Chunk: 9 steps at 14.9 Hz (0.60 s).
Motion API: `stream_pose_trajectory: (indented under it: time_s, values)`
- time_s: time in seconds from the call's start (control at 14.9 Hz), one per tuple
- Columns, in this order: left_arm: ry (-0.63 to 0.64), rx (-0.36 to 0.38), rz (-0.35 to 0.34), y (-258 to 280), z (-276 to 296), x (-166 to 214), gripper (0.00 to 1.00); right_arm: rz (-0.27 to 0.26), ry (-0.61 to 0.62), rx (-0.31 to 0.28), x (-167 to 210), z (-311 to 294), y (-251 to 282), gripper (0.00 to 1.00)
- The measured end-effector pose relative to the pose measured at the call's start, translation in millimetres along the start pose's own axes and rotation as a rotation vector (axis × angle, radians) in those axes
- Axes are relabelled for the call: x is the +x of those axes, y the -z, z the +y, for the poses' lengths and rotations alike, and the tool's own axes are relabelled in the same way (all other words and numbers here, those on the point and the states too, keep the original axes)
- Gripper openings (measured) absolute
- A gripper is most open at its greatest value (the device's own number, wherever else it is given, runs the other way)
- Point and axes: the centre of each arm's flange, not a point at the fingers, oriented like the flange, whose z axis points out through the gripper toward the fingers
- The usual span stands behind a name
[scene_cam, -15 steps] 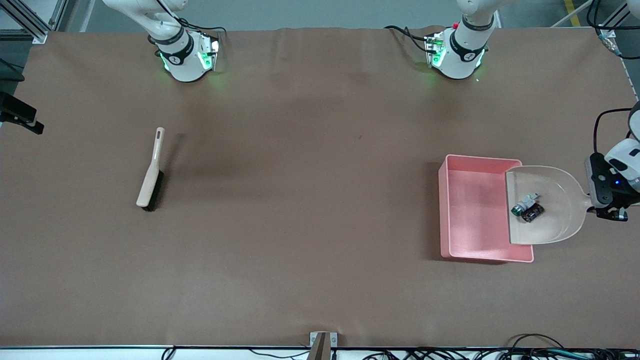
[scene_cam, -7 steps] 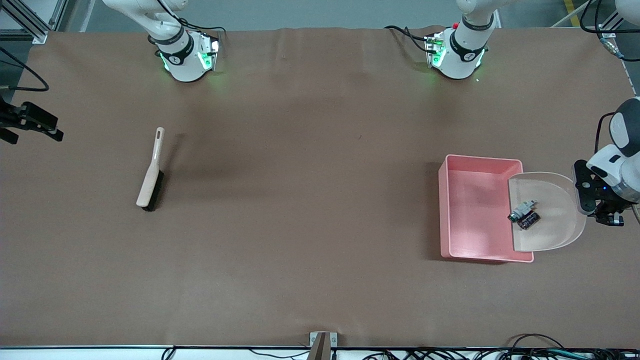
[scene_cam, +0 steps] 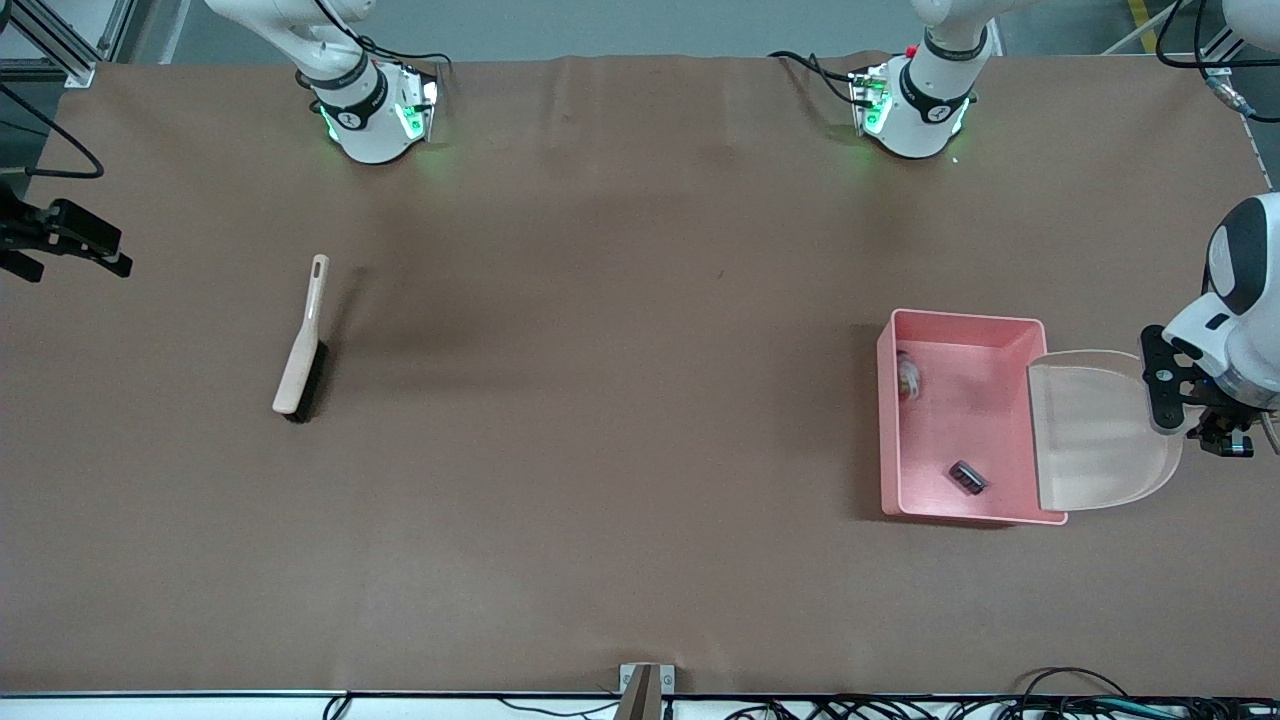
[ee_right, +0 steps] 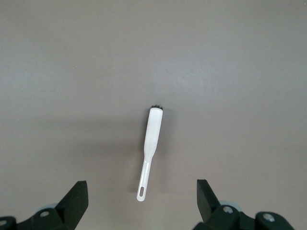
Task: Clean e-waste and dump in bin
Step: 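Bring the empty dustpan back to the table with the left gripper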
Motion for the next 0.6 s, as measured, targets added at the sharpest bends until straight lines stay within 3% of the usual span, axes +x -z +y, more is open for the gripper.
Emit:
stream_pose_trajectory:
  time_s: [0.34,0.6]
  values:
    - [0.131,0.042,0.014,24,-8,6,0.33,-0.04,-0.139,-0.013,-5,-13,-1,1.0]
    - [0.208,0.06,0.2,49,-21,59,0.33,-0.039,-0.138,-0.037,-4,-20,0,1.0]
